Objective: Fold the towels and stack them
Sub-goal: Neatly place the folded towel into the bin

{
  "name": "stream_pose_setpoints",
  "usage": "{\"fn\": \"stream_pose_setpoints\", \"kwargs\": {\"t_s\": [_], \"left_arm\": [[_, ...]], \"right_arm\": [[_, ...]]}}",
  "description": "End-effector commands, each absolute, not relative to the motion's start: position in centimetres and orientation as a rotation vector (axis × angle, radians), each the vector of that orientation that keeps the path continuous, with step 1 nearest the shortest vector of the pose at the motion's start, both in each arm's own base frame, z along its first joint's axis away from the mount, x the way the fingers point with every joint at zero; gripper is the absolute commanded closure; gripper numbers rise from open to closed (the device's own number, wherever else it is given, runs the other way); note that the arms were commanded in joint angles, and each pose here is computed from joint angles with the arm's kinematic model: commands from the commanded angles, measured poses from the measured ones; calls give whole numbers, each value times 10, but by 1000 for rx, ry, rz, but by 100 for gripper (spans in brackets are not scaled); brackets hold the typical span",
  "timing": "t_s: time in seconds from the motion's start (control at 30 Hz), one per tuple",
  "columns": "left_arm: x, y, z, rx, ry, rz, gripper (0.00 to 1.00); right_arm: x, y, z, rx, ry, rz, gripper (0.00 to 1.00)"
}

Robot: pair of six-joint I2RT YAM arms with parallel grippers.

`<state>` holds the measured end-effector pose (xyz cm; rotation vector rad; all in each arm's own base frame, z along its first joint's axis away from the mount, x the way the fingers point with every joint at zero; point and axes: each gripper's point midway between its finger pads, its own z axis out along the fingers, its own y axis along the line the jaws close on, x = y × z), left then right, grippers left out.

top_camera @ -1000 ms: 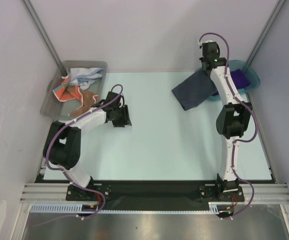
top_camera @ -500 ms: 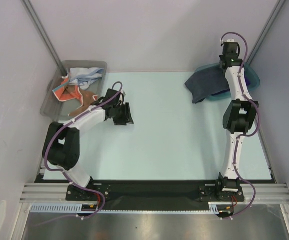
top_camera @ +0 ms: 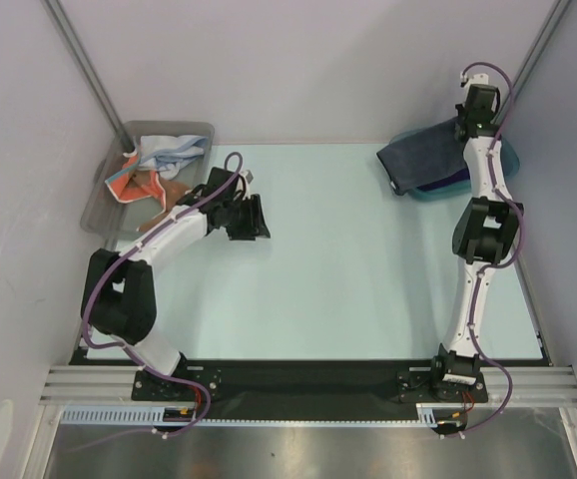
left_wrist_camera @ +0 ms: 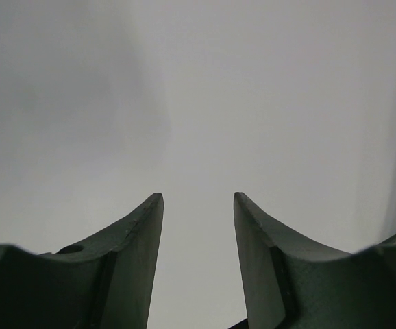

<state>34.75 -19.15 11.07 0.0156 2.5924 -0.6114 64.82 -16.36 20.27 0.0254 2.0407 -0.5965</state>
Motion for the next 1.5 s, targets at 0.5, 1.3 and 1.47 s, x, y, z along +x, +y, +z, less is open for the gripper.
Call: {"fn": "stream_pose_setpoints", "kwargs": {"t_s": [0.5, 1.3, 1.47], "left_arm": [[362, -209, 165, 110, 2464, -722, 46], [404, -180, 213, 62, 2330, -441, 43], [429, -122, 260, -81, 2205, -151, 38]], "right_arm": [[682, -196, 202, 66, 1863, -608, 100], [669, -145, 301, 145, 1669, -452, 0], [627, -61, 347, 130, 1710, -364, 0]]}}
